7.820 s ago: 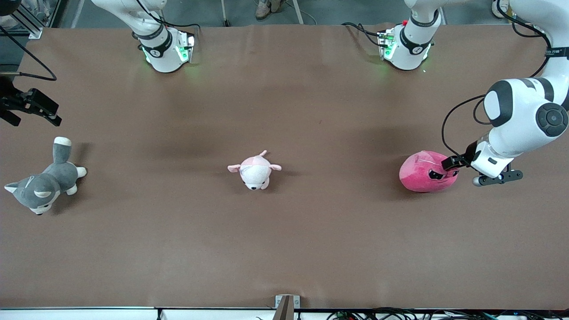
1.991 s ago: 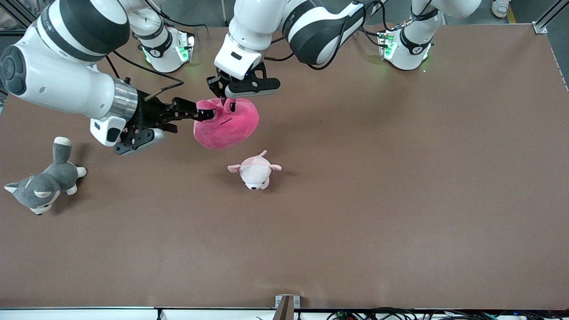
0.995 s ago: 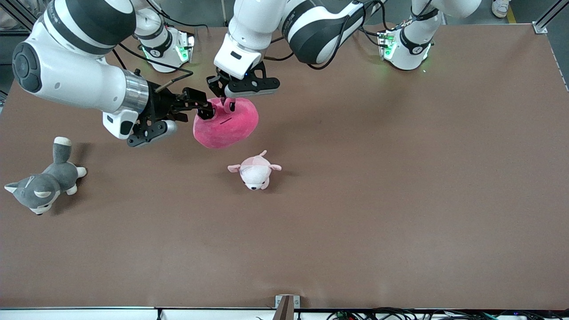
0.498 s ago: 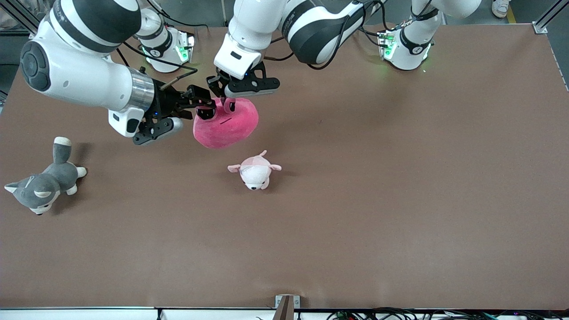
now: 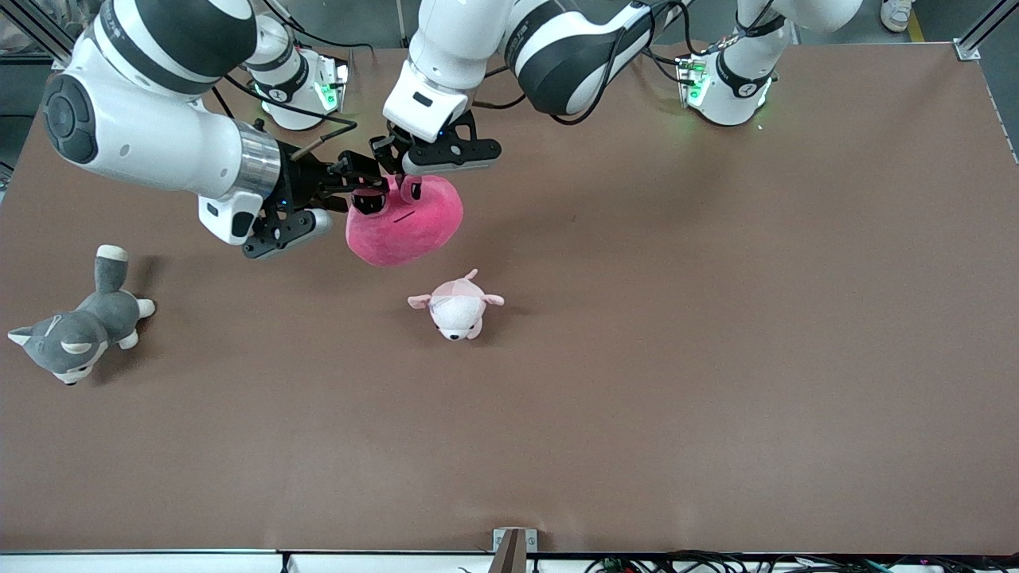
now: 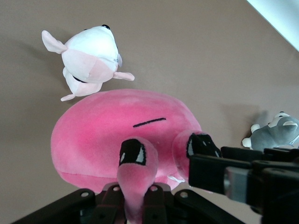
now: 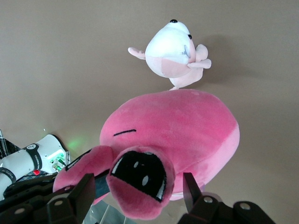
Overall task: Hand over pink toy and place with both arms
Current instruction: 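Close the right gripper on the pink plush's eye beside the left gripper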
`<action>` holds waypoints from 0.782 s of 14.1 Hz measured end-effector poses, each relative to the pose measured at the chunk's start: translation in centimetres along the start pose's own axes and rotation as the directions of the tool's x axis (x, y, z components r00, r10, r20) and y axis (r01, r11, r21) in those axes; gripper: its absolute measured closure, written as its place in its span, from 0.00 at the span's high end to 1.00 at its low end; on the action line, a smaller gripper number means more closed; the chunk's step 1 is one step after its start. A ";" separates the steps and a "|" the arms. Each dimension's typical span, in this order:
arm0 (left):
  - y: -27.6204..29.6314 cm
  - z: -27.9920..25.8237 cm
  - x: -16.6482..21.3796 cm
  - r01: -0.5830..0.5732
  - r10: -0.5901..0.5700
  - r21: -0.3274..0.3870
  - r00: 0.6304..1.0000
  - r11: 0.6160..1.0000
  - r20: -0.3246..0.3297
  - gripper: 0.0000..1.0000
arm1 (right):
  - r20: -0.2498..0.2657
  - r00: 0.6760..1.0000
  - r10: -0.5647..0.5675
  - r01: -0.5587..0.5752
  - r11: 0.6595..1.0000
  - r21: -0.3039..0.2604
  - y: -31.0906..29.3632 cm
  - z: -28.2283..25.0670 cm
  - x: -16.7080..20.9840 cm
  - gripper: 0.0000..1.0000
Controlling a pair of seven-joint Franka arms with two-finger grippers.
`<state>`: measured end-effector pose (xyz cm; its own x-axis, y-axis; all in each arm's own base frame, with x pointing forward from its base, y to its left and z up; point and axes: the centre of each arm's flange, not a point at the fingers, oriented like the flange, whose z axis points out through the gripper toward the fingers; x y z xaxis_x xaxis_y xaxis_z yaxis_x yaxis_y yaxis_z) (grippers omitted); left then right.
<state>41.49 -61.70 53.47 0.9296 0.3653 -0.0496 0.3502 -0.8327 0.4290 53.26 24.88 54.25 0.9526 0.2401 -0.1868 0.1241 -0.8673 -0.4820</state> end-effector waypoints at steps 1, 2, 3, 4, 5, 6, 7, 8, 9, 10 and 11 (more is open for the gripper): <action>0.0 0.0 -0.1 -0.001 0.001 0.000 1.000 1.000 0.001 0.12 | 0.003 1.000 -0.003 0.003 1.000 -0.001 -0.2 0.2 0.0 0.84; 0.0 0.0 -0.2 -0.002 0.002 0.000 1.000 1.000 0.002 0.11 | 0.006 1.000 -0.006 0.006 1.000 -0.002 -0.4 0.4 0.0 0.83; 0.0 0.0 -0.2 -0.002 0.002 0.000 1.000 1.000 0.003 0.11 | 0.010 1.000 -0.007 0.007 1.000 -0.002 -0.4 0.5 0.0 0.83; 0.0 0.0 -0.3 -0.003 0.003 0.000 1.000 1.000 0.003 0.11 | 0.014 1.000 -0.007 0.007 1.000 -0.003 -0.4 0.6 0.0 0.83; 0.1 0.0 -0.3 -0.003 0.003 0.000 1.000 1.000 0.004 0.11 | 0.016 1.000 -0.006 0.006 1.000 -0.003 -0.4 0.7 0.0 0.83; 0.1 0.0 -0.3 -0.003 0.003 0.000 1.000 1.000 0.004 0.11 | 0.018 1.000 -0.006 0.006 1.000 -0.003 -0.3 0.7 0.0 0.83; 0.1 0.0 -0.4 -0.004 0.004 0.000 1.000 1.000 0.005 0.11 | 0.022 1.000 -0.005 0.005 1.000 -0.004 -0.3 0.7 0.0 0.84; 0.1 0.0 -0.4 -0.004 0.004 0.000 1.000 1.000 0.005 0.11 | 0.025 1.000 -0.004 0.004 1.000 -0.004 -0.2 0.7 -0.1 0.84; 0.1 0.1 -0.5 -0.005 0.005 0.000 1.000 1.000 0.006 0.11 | 0.028 1.000 -0.003 0.003 1.000 -0.005 -0.2 0.7 -0.1 0.84; 0.1 0.1 -0.6 -0.006 0.006 0.000 1.000 1.000 0.006 0.11 | 0.030 1.000 -0.003 0.003 1.000 -0.006 -0.2 0.7 -0.1 0.84; 0.1 0.1 -0.6 -0.006 0.006 0.000 1.000 1.000 0.007 0.11 | 0.033 0.999 -0.003 0.003 1.000 -0.007 -0.2 0.8 -0.2 0.84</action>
<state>40.98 -62.04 53.49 0.9324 0.3576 -0.0529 0.3445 -0.8347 0.4296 52.88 25.32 53.71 0.9426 0.2568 -0.2132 0.1290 -0.8695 -0.4769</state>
